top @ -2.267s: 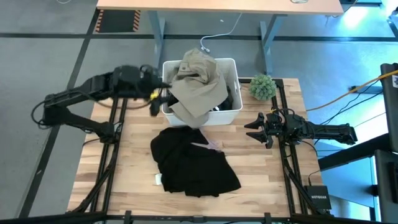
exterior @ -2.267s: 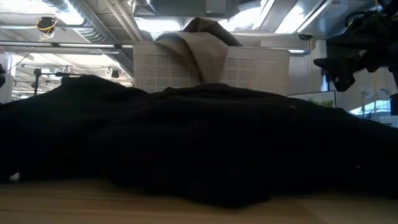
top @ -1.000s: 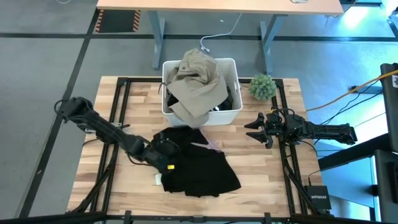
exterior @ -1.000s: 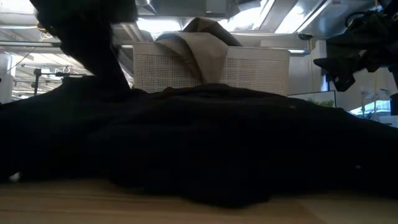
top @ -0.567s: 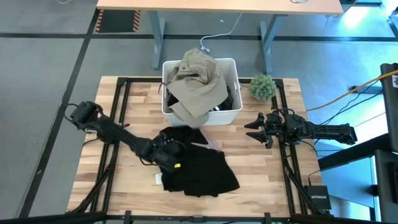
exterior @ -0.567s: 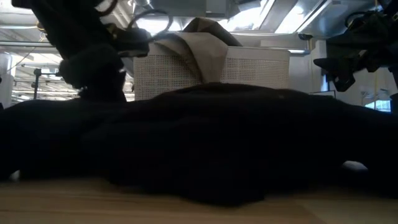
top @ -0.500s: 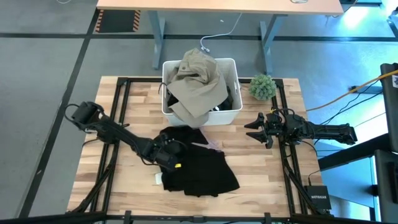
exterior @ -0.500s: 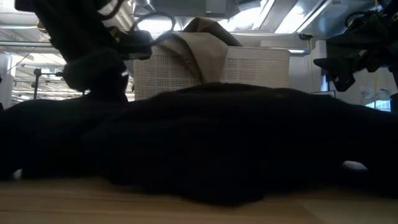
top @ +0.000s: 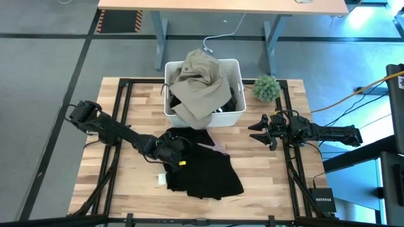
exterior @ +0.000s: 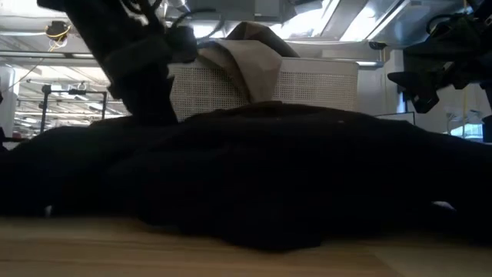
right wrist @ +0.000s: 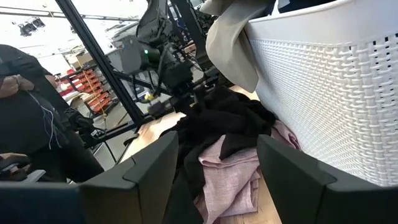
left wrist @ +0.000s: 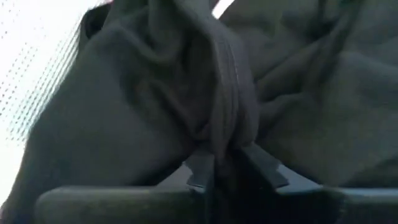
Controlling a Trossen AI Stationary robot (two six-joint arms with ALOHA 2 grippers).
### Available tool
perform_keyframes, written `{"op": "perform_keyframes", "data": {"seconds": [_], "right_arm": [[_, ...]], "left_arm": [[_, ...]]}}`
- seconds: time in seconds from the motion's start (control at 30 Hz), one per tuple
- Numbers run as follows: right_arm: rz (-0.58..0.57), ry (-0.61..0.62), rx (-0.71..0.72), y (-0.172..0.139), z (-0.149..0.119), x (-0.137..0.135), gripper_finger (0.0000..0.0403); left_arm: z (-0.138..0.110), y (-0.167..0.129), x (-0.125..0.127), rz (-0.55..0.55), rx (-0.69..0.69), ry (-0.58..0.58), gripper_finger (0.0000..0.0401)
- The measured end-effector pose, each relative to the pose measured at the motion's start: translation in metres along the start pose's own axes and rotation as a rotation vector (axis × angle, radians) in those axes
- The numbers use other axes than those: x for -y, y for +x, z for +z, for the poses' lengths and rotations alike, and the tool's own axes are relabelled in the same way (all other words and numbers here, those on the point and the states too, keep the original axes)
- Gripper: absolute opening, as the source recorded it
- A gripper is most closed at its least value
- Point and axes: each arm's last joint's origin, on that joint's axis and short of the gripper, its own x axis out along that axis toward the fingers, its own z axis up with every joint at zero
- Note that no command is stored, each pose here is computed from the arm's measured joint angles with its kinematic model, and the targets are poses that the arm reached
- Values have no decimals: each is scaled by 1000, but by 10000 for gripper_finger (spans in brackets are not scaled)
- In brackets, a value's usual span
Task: Sort clothes
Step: Put the black sweater into the white bin
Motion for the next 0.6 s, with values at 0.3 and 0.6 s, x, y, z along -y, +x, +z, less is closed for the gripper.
{"op": "perform_keyframes", "data": {"seconds": [0.3, 0.6], "right_arm": [[0, 0, 0, 0, 0, 0, 237], [1, 0, 0, 0, 0, 0, 237]], "left_arm": [[14, -53, -1, -136, 142, 11, 5], [61, -139, -13, -347, 736, 111, 4]]}}
